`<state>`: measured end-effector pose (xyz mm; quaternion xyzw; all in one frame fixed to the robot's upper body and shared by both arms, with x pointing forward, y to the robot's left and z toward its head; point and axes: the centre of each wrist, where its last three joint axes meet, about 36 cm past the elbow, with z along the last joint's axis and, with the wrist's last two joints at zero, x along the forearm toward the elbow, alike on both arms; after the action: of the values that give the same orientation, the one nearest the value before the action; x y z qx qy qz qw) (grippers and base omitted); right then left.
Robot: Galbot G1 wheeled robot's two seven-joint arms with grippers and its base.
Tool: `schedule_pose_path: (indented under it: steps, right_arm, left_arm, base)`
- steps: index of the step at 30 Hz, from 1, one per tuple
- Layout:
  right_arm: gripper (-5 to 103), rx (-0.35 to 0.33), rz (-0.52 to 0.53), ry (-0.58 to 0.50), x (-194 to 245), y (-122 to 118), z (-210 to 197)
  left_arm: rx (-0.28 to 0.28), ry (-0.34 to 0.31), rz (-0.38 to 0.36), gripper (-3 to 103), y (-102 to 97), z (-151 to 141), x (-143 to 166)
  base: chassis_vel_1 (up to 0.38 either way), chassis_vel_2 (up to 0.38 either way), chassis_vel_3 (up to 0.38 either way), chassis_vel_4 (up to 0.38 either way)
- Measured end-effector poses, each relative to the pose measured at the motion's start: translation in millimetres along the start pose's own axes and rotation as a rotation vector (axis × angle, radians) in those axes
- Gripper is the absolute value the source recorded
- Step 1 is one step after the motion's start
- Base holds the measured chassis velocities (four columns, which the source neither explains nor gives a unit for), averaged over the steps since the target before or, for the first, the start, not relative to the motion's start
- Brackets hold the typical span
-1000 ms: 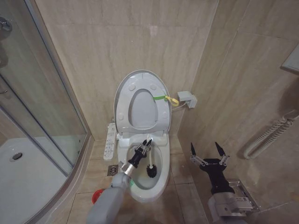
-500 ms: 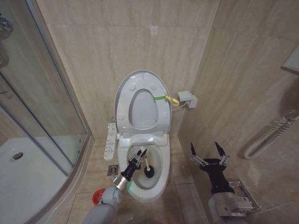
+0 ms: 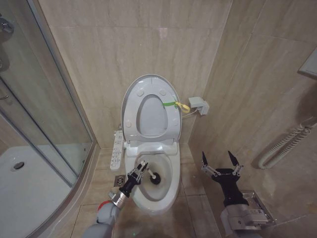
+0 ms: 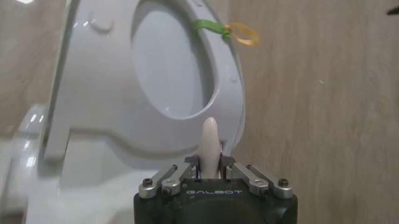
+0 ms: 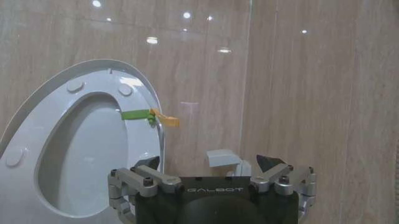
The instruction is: Open the toilet lid, clean the toilet bowl with a toilet brush, close the toilet lid, and flush.
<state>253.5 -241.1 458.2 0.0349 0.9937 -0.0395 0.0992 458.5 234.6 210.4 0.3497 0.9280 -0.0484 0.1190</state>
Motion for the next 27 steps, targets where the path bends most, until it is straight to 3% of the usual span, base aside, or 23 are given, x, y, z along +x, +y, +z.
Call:
schedule_pose_path:
  steps: [3, 7, 16, 22, 27]
  right_arm:
    - [100, 0.0, 0.0, 0.0, 0, 0, 0]
    - [100, 0.0, 0.0, 0.0, 0, 0, 0]
    - [100, 0.0, 0.0, 0.0, 0, 0, 0]
    - [100, 0.0, 0.0, 0.0, 0, 0, 0]
    - [100, 0.0, 0.0, 0.0, 0, 0, 0]
  left_arm:
    - [-0.055, 0.008, 0.045, 21, 20.4, -10, -12]
    - [-0.071, 0.017, 0.09, 21, 28.1, -12, -27]
    - [-0.029, 0.089, 0.101, 21, 29.0, 24, -39]
    - [-0.02, 0.037, 0.099, 21, 28.4, 15, -69]
    - [0.014, -0.033, 0.122, 21, 14.3, 0, -105]
  base:
    - [0.0, 0.0, 0.0, 0.0]
    - [0.0, 0.0, 0.0, 0.0]
    - [0.0, 0.0, 0.0, 0.0]
    - [0.0, 0.0, 0.0, 0.0]
    - [0.0, 0.0, 0.0, 0.0]
